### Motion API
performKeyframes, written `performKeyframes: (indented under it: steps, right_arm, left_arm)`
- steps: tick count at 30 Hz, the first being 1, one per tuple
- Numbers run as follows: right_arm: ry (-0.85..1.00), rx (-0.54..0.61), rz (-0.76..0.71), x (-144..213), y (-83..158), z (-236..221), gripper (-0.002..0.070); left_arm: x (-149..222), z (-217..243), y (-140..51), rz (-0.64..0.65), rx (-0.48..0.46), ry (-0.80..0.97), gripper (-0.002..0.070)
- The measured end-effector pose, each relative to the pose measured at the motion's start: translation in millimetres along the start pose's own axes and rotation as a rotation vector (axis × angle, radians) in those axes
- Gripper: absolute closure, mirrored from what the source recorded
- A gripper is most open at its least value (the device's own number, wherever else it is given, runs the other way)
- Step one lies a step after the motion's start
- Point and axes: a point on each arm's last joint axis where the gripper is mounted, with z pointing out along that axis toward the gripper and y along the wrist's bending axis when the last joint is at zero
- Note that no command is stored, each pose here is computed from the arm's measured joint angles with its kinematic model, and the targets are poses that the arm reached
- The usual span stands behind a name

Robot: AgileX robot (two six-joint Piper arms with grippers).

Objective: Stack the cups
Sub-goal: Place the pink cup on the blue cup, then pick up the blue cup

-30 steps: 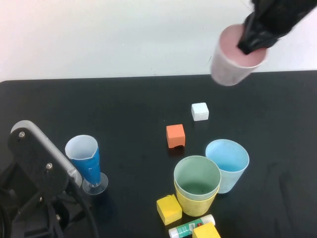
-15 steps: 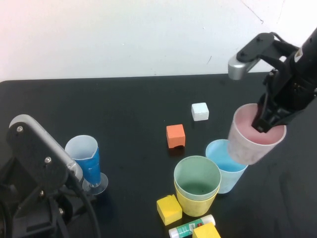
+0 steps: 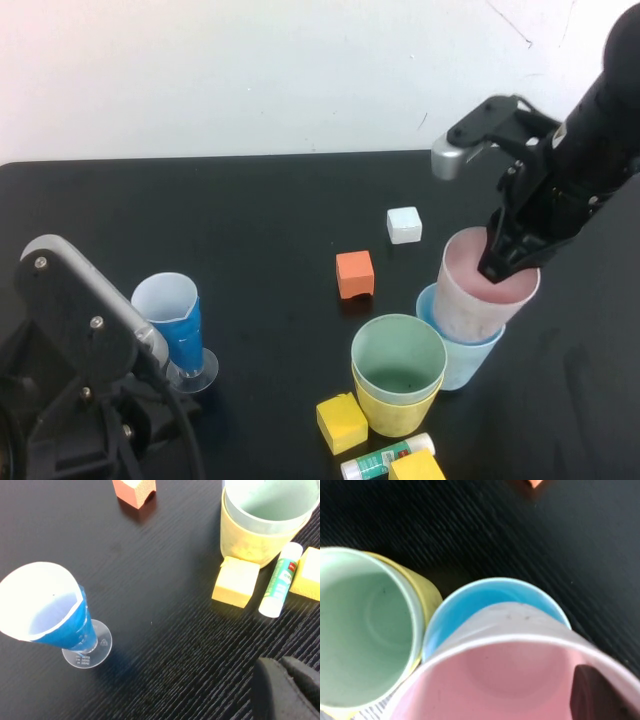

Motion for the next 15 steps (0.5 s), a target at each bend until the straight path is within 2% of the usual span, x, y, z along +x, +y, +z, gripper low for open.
performKeyframes:
  steps: [2,6,9,15]
  right_arm:
    - [0.013,-0.006,0.003,-0.3,-1.6,5.9,0.0591]
    - [0.029,-0.02,0.011,-1.0,-3.5,14.8,0.0447]
    - [0.037,-0.029,0.017,-1.8,-5.1,22.0,0.0367]
    - [0.071,-0.069,0.042,-3.1,-9.4,45.9,0.0335]
  left_arm:
    - [0.3,0.0,0.0,0.0,0.0,0.003,0.0676]
    - [0.3,0.0,-0.1,0.0,0.001,0.003,0.0676]
    - [0.3,0.0,-0.1,0.0,0.001,0.003,0.0676]
    - [0.4,0.0,-0.1,0.0,0.001,0.004,0.0676]
